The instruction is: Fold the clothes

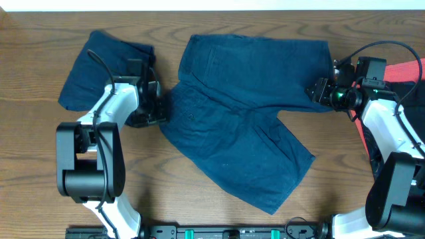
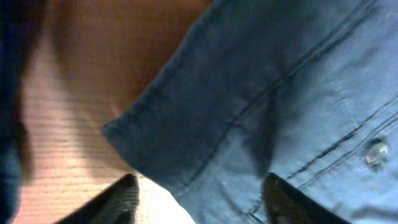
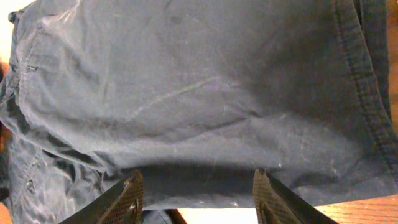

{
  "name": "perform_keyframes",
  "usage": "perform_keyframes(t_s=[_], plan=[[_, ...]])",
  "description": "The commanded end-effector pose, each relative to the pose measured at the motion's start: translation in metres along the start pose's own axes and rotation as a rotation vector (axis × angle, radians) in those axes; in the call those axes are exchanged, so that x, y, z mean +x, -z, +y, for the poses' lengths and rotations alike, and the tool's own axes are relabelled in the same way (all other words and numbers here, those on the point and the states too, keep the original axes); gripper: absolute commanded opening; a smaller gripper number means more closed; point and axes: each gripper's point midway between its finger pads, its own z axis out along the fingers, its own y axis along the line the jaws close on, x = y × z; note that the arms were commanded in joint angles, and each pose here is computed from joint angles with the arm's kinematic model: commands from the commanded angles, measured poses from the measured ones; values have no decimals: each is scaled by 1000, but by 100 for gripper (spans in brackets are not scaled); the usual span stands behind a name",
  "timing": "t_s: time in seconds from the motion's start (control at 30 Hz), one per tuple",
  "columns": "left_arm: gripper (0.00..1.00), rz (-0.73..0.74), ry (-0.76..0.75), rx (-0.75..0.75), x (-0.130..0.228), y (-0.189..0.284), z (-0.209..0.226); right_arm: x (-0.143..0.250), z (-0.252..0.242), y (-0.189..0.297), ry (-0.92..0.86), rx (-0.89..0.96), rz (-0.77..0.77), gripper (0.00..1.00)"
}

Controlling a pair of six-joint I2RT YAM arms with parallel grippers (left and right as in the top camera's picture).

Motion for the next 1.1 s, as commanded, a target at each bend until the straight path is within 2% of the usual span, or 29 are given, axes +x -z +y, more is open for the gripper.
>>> perform_keyframes(t_s=[0.0,0.03,0.13,0.23,0.33,0.5,0.6,0.87,0.97,1.07], plan=[[20,85,37,8,21,-21,4,1,7,0,18,-18,4,55],[6,104,41,5,26,-20,4,1,7,0,18,-17,4,55],[6,179,58,11,45,-13,3,-2,6,0,24,-14,-8,59],[6,280,78,-6,72,2,5,-10,-8,0,30,70,-44,66],[6,353,83,-18,95,21,5,-18,-14,1,40,109,-79,65],[6,336,65,-24,103,45,3,-24,-9,-10,62,94,-98,50],[6,294,52,-64,99,52,9,-13,-12,-29,21,95,-53,36],[6,273,37,-147,97,56,23,18,-61,-86,-122,180,44,10],[6,274,33,-188,98,58,30,16,-94,-79,-187,300,21,1],[6,275,34,-190,98,58,31,16,-129,-55,-297,465,6,1]])
